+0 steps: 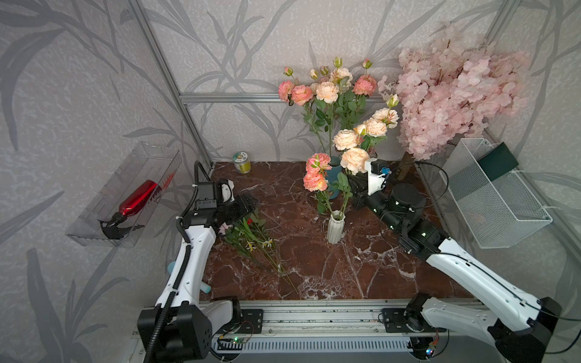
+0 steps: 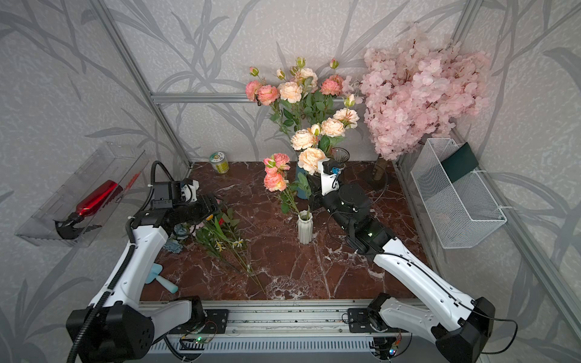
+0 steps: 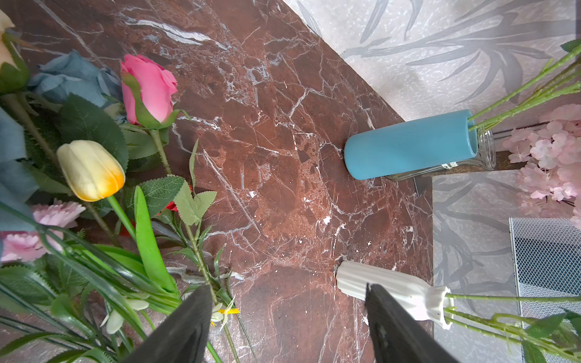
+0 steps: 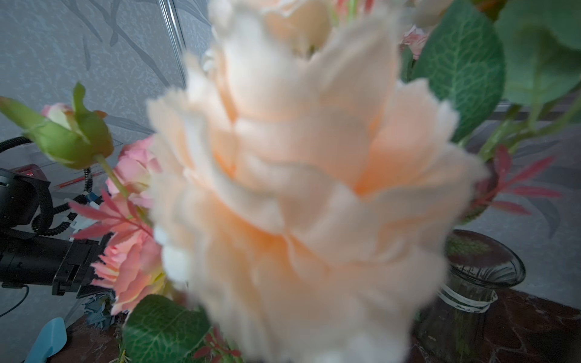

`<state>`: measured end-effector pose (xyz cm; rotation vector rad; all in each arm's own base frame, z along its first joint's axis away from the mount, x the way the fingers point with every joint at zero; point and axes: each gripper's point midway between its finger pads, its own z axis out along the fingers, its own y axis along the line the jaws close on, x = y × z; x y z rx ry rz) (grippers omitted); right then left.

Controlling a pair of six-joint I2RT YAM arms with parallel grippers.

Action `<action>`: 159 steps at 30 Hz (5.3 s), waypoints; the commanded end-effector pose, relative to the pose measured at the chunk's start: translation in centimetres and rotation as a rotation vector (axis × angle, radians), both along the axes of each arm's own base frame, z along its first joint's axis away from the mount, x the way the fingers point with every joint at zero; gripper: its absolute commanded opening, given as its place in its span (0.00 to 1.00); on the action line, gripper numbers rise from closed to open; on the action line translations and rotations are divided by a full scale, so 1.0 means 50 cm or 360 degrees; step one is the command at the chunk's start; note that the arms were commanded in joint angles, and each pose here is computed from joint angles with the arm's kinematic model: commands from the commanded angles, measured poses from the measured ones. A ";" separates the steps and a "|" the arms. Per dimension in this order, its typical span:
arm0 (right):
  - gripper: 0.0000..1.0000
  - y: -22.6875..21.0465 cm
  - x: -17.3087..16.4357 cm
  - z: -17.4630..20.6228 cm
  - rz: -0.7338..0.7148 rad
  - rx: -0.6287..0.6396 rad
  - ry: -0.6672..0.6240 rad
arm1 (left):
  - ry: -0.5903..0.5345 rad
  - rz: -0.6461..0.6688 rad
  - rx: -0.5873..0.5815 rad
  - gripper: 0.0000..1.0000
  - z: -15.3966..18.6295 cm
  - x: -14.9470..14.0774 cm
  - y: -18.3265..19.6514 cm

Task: Place the pink flowers into the vase
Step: Place the flower in the vase, then move the flower to the center of the board.

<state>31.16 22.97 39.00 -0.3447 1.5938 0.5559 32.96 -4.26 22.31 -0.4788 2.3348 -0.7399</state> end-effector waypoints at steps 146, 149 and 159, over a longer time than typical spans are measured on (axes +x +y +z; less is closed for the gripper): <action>0.27 -0.016 -0.050 -0.030 -0.0079 -0.0308 0.0124 | 0.0058 0.0191 0.0294 0.81 -0.015 -0.018 0.070; 0.27 -0.045 -0.060 -0.031 -0.0177 -0.0330 0.0134 | 0.0083 0.0212 0.0372 0.81 -0.018 -0.021 0.076; 0.28 -0.129 -0.063 -0.071 -0.0481 -0.0460 0.0242 | 0.0442 0.0566 0.0749 0.80 -0.039 -0.093 0.152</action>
